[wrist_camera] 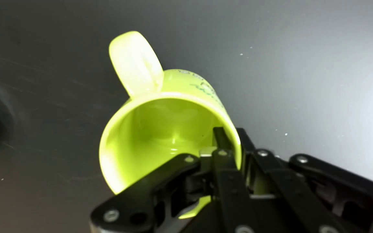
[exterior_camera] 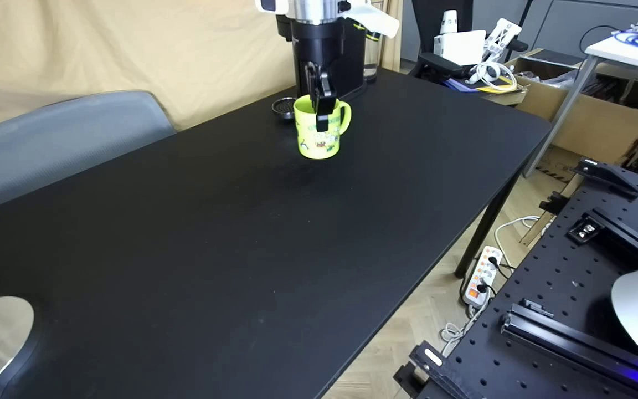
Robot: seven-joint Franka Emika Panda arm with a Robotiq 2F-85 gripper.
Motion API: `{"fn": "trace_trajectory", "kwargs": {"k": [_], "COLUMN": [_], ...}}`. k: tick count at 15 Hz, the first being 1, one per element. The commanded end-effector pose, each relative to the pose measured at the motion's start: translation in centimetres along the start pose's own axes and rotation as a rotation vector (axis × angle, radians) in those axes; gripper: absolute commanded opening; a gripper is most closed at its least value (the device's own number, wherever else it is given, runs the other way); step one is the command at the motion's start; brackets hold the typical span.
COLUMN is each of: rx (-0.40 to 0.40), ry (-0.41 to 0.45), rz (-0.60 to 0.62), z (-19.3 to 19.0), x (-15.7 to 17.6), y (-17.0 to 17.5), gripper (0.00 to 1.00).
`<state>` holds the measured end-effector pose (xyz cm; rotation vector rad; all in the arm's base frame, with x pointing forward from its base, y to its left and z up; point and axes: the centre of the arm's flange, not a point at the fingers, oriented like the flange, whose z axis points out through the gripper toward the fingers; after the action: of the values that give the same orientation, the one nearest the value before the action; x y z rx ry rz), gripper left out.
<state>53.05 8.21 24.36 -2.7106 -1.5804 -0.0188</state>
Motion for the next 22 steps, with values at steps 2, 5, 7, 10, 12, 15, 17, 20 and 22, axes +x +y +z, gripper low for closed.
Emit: {"fn": "trace_trajectory", "kwargs": {"k": [2, 5, 7, 10, 12, 15, 17, 20, 22], "rx": [-0.015, -0.045, -0.060, -0.072, -0.055, -0.024, -0.008, -0.001, -0.001], "ry": [0.023, 0.047, 0.066, 0.076, 0.067, 0.039, 0.020, 0.010, 0.006], "rz": [0.030, 0.073, 0.111, 0.153, 0.171, 0.185, 0.192, 0.196, 0.204], "z": [0.2, 2.0, 2.9, 3.5, 3.9, 4.5, 5.0, 5.1, 4.9], "x": [-1.6, -2.0, -2.4, -2.7, -2.9, -3.0, -3.2, -3.3, -3.4], "y": [-5.1, -6.6, -7.2, -7.6, -7.5, -7.3, -7.2, -6.9, -6.8], "gripper": [0.02, 0.02, 0.02, 0.02, 0.02, 0.02, 0.36, 0.56, 0.68]}}
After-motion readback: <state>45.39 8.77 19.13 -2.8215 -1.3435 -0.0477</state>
